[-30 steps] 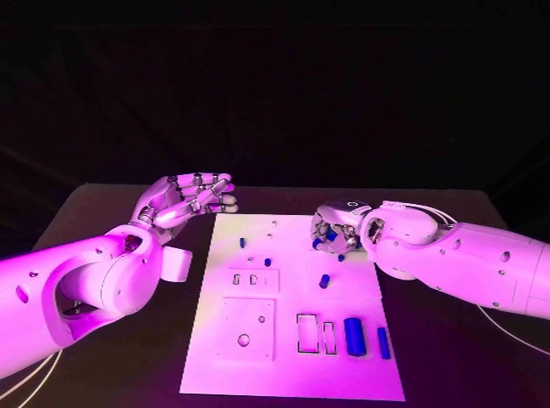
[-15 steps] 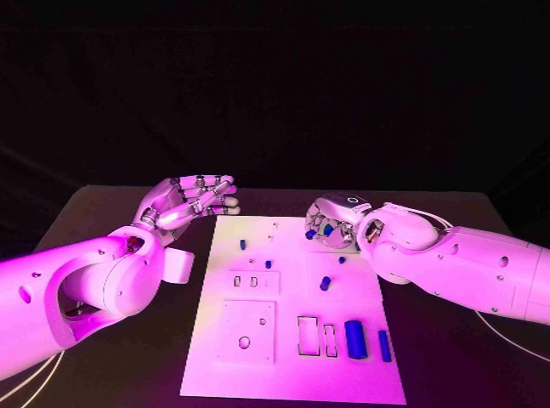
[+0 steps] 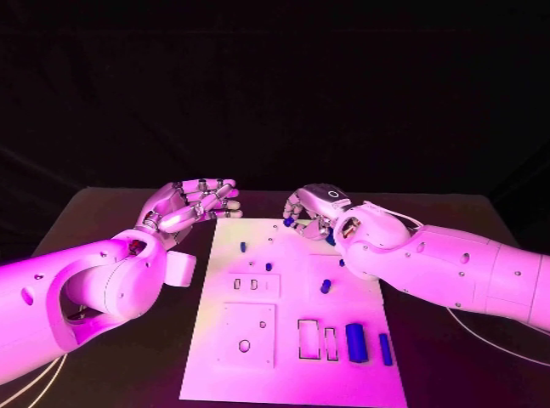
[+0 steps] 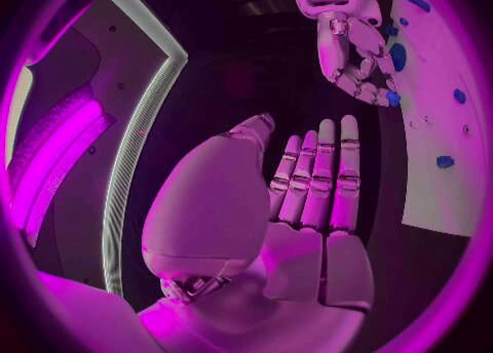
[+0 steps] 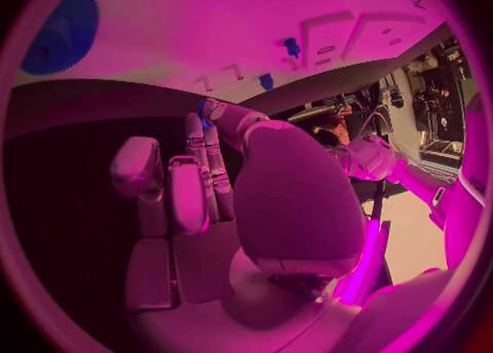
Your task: Assemble the parts on the task board
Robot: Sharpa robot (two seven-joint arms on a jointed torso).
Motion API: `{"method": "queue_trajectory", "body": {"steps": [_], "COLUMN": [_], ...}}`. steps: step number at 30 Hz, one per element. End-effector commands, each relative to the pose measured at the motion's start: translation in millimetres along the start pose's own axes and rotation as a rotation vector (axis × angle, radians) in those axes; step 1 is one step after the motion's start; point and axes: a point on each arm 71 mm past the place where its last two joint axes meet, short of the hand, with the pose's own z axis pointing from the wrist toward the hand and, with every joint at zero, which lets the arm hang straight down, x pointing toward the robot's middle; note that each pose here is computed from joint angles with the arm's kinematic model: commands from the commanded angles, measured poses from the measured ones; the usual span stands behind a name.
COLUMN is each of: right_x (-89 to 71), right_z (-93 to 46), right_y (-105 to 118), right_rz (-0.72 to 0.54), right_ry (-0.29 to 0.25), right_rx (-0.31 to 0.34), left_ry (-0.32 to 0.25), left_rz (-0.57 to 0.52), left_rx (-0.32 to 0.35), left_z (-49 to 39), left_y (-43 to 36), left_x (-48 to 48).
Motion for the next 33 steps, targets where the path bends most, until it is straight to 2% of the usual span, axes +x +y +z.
{"method": "queue_trajectory", "body": {"steps": [1,6,17,25,33], "right_x": [0.4,5.1,11.1,15.8,17.4], "right_z": [5.3,11.8,17.1,18.4,18.3], "right_y": [1,2,3,3,3], "right_rz": [0.003,0.002,0.011,0.008,0.006], "right_ry": [-0.02,0.003,0.052,0.091,0.106], "right_rx": [0.011,0.02,0.039,0.048,0.053], "left_ry": [0.025,0.029,0.04,0.044,0.044], "left_rz": [-0.025,-0.028,-0.03,-0.029,-0.028], "left_rx": [0.001,0.0,0.009,0.014,0.015], "left_z": [0.8,0.6,1.7,2.8,3.4], "left_y": [-1.2,-1.5,-5.6,-8.3,-9.4], "left_x": [4.6,6.4,9.1,9.9,9.5]}}
